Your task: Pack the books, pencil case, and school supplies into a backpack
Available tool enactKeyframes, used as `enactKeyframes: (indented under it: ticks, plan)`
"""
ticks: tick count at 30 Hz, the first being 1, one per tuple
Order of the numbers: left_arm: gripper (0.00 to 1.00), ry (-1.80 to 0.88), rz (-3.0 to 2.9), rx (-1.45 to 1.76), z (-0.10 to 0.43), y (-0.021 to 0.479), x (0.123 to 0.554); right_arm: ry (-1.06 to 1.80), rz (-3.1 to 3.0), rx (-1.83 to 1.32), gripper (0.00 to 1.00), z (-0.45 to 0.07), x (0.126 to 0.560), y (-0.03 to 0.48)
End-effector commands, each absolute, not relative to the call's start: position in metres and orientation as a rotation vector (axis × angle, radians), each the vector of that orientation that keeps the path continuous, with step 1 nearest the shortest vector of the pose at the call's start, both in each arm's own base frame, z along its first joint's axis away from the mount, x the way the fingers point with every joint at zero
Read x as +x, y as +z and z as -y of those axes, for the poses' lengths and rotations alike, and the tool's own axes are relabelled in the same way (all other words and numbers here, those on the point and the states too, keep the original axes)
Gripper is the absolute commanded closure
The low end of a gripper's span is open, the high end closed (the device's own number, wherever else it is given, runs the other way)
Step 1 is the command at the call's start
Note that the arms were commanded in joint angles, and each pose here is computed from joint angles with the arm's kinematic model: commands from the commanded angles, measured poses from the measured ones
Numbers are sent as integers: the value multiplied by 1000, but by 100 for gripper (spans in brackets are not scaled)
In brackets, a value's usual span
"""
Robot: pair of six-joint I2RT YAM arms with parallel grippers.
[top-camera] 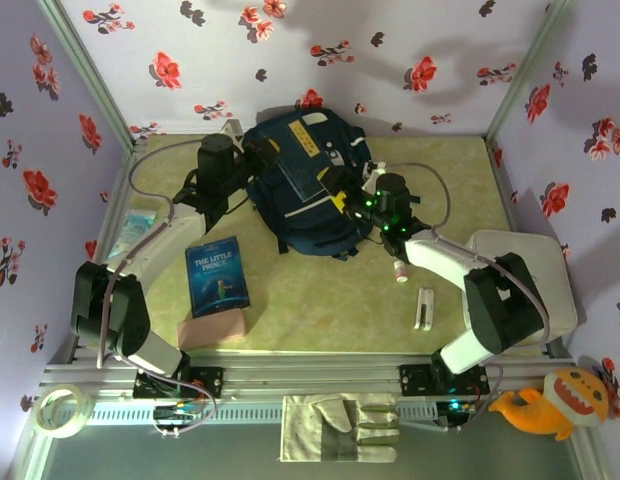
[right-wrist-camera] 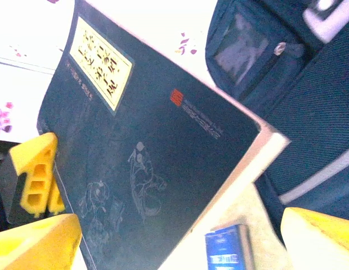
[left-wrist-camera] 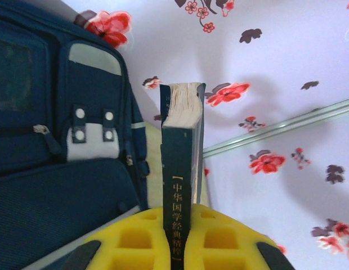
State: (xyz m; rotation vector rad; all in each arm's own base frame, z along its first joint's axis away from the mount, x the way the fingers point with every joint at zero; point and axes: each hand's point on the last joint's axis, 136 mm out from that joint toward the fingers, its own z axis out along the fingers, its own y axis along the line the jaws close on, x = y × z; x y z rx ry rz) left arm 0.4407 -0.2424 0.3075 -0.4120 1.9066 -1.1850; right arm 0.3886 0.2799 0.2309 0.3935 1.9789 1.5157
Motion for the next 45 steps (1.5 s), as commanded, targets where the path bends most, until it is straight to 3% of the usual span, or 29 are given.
enactKeyframes:
  ticks: [1,11,20,24,27,28,30,34,40,43,45]
  plan:
    - [100,-1399,-1757,-421,252,352,445,1740,-1856,426,8,-293,395,261]
    - [100,-1500,-1763,-482,251,332,451,1787,-1781,488,16,-290,401,260]
    - [100,-1473,-1785,-479,248,323,450,1782,-1703,439,31,-284,398,272]
    - [100,-1430,-1832,-464,246,316,447,1782,-1657,428,47,-279,396,276]
    - [100,-1397,-1868,-448,246,309,444,1738,-1679,406,64,-278,394,276]
    - [98,-1387,-1879,-444,245,306,443,1715,-1691,406,70,-276,394,274]
    - [83,-1358,-1905,-432,244,301,440,1669,-1703,400,77,-272,392,275]
    - [50,-1247,-2004,-360,242,286,434,1548,-1721,376,81,-259,386,275]
    - [13,-1020,-2166,-136,244,252,417,1333,-1791,372,85,-224,381,267]
    - [2,-919,-2207,21,254,240,410,1152,-1851,405,85,-195,376,260]
    - [0,-866,-2233,129,263,233,407,1025,-1879,424,85,-175,370,257]
